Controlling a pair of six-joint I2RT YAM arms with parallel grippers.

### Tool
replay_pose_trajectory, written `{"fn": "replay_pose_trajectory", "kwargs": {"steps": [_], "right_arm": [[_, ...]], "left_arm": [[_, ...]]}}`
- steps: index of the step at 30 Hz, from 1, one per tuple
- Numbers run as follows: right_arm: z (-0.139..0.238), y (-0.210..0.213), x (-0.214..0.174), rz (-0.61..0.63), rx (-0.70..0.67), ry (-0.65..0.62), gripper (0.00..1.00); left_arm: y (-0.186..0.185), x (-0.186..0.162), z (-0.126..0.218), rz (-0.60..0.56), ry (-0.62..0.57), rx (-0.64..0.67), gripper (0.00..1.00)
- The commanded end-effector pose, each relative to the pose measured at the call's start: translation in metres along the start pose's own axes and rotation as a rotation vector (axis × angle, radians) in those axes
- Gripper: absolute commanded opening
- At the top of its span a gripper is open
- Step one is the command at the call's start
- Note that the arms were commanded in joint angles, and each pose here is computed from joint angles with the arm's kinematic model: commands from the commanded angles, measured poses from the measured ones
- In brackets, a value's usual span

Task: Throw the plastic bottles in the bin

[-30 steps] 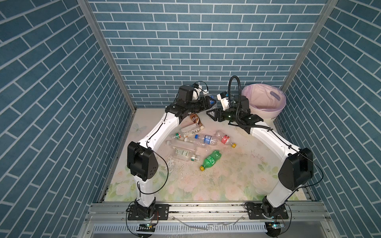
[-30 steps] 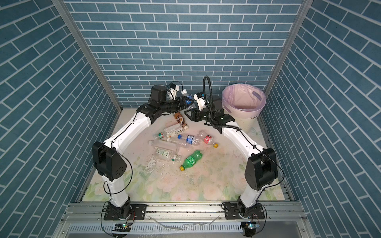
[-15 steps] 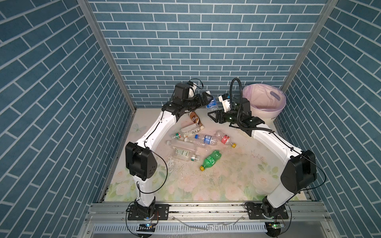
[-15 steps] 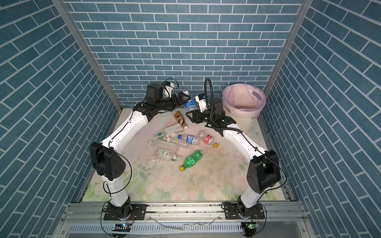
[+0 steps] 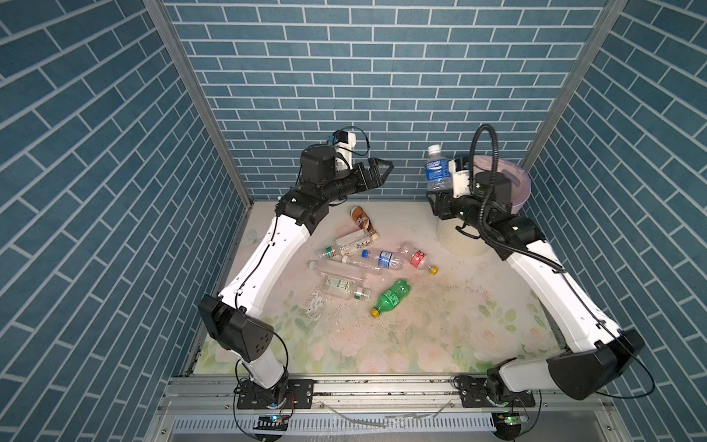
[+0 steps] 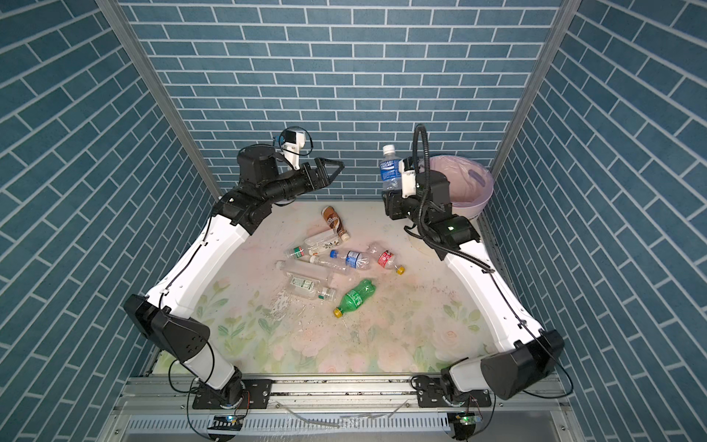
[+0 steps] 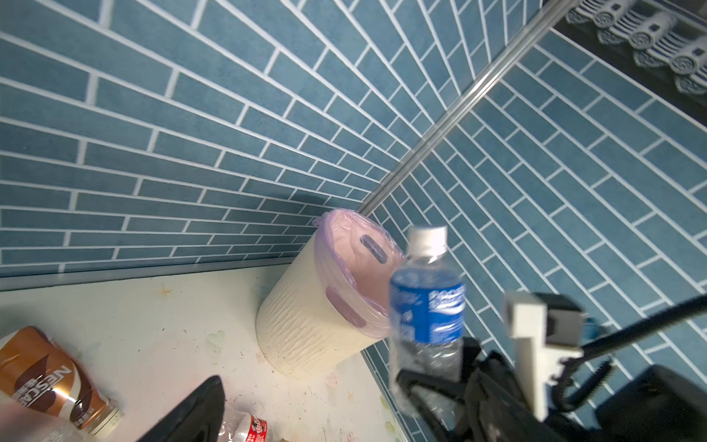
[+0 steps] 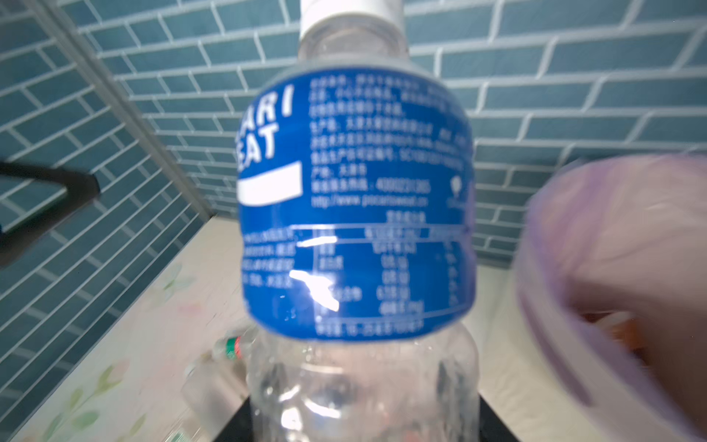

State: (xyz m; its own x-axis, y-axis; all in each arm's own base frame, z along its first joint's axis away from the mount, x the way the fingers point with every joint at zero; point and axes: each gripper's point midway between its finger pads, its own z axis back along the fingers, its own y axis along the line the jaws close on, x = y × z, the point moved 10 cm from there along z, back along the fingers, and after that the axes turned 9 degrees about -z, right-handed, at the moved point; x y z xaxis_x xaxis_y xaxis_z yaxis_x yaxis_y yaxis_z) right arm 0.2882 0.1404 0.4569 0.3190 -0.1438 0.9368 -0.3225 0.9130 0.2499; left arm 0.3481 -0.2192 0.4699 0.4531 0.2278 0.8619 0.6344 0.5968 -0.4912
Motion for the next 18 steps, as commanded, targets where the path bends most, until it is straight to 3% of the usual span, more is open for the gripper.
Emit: {"fn": "replay_pose_trajectory", "kwargs": {"steps": [1, 5, 8, 14, 16, 18], "right_arm": [[0.074, -0.008, 0.058, 0.091, -0.208, -0.261, 0.39], [0.116, -0.008, 0.088, 0.122, -0.277, -0.402, 0.39], [0.118, -0.013, 0.097, 0.145, -0.345, -0.428, 0.39], [0.035, -0.067, 0.071, 0.057, -0.486, -0.226, 0.4], [0.001, -0.096, 0.052, -0.019, -0.55, -0.106, 0.46], [-0.018, -0.114, 0.043, -0.062, -0.589, -0.034, 0.71]], "left_arm": [[-0.017, -0.008, -0.006, -0.112, 0.022, -0.006, 0.99], [-0.04, -0.019, -0.011, -0.246, 0.041, 0.01, 0.99], [-0.049, -0.027, -0.016, -0.313, 0.071, 0.027, 0.99], [-0.045, -0.034, -0.02, -0.348, 0.098, 0.059, 0.99], [-0.042, -0.036, -0.019, -0.362, 0.109, 0.081, 0.99], [-0.039, -0.038, -0.018, -0.376, 0.114, 0.109, 0.99]]}}
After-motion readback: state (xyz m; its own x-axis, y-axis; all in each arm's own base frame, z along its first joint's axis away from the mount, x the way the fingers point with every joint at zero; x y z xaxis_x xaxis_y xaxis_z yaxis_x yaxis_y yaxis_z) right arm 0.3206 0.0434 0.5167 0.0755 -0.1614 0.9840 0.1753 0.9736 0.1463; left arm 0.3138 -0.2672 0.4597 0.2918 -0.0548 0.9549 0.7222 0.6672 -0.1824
